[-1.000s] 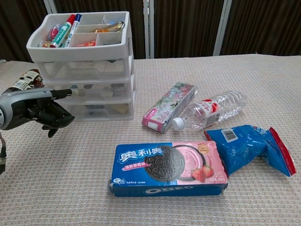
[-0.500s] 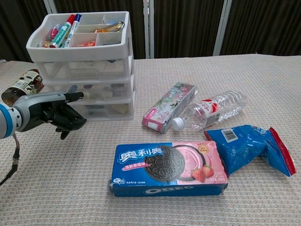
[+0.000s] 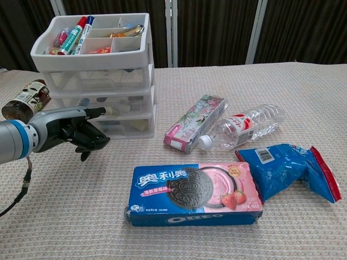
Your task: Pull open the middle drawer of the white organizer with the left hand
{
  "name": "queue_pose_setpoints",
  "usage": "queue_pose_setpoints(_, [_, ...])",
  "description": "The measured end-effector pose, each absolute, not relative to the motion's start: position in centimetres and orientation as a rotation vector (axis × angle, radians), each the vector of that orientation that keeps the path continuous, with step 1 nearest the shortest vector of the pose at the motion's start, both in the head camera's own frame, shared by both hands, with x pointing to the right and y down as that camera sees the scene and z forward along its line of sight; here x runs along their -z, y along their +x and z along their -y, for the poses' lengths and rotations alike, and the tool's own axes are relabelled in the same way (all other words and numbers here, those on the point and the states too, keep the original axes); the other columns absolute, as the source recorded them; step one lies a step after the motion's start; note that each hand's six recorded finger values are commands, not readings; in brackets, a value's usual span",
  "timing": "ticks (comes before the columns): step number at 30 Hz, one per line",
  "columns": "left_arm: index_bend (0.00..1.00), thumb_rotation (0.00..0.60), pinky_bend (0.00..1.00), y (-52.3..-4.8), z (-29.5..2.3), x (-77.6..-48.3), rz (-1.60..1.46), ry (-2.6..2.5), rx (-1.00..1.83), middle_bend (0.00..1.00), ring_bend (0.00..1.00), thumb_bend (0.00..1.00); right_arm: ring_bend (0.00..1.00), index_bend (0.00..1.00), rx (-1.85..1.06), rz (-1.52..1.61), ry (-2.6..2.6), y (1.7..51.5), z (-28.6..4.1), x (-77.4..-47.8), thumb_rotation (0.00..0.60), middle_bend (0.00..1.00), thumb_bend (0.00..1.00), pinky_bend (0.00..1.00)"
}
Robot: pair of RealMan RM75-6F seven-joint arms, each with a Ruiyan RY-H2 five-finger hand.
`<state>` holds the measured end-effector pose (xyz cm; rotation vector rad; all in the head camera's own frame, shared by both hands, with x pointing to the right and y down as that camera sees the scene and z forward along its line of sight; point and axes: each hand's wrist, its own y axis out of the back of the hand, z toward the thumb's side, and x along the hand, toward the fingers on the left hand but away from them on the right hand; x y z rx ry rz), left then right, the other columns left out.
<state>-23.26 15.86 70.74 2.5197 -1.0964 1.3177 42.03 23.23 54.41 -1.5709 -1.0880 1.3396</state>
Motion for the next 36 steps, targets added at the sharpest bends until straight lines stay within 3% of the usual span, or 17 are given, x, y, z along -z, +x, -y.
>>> queue_pose_setpoints(15, [0.17,0.6,0.65,-22.8,-15.8,-71.4,1.12,2.465,-1.218,0.79,0.82,0.58,0.0,0.0,-1.345,1.084,-1.575,42.0,-23.2,-54.6,0.6,0.0,0.06,0.0])
queue_pose_setpoints(36, [0.17,0.6,0.65,-23.8,-18.3,-70.5,1.08,2.498,-1.193,0.79,0.82,0.58,0.0,0.0,-1.347,1.082,-1.574,41.9,-23.3,-54.6,0.6,0.0,0.06,0.0])
